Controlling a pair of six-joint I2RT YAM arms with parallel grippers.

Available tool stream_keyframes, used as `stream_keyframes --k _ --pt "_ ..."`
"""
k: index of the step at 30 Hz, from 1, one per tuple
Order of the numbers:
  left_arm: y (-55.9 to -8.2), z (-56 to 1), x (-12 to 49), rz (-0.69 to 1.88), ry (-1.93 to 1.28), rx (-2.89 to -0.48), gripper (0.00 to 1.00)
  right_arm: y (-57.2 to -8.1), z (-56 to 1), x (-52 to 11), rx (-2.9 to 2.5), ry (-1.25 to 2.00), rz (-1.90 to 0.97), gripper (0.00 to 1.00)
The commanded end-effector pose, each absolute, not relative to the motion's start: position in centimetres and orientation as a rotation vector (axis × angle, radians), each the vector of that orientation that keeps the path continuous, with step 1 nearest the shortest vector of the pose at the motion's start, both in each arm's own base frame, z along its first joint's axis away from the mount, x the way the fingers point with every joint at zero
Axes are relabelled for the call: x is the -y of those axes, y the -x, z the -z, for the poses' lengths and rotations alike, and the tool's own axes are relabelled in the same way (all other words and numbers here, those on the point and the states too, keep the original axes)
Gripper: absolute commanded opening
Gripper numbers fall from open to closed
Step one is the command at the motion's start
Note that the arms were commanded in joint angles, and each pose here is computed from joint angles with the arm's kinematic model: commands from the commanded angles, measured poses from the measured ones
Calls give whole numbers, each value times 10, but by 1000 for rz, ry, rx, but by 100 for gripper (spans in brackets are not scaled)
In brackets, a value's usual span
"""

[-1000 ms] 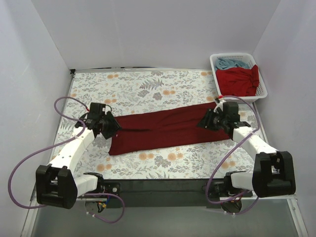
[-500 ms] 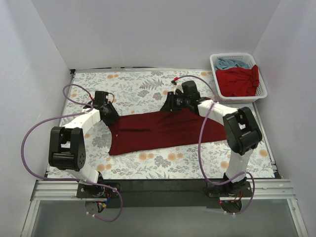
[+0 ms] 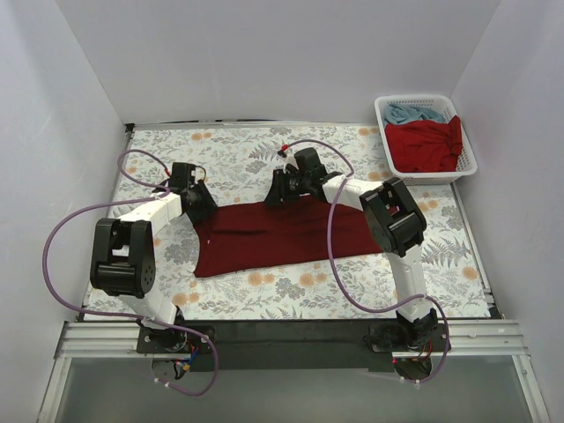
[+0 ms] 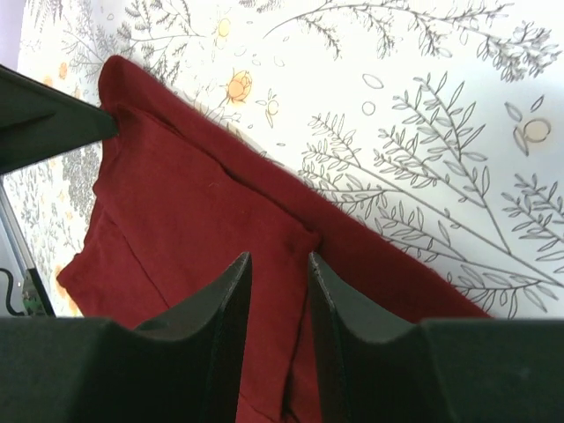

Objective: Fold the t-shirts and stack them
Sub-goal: Fold the tshirt

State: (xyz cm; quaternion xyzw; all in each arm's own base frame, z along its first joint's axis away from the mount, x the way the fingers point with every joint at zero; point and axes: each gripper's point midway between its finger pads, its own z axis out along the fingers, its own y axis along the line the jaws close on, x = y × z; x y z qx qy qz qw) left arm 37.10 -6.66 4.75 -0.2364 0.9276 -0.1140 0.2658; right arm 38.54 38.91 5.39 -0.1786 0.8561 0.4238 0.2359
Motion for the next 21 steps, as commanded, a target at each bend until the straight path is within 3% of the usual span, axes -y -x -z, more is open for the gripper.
stream_keyframes --k 1,14,21 --pt "-375 -51 69 331 610 -2497 41 -402 -70 -401 -2278 486 -1158 39" --pt "-375 -45 72 353 612 -2520 43 -398 -50 -412 -2302 497 -1208 38" --pt "-374 -44 73 359 611 -2524 43 -398 -57 -416 -2279 515 -1241 32"
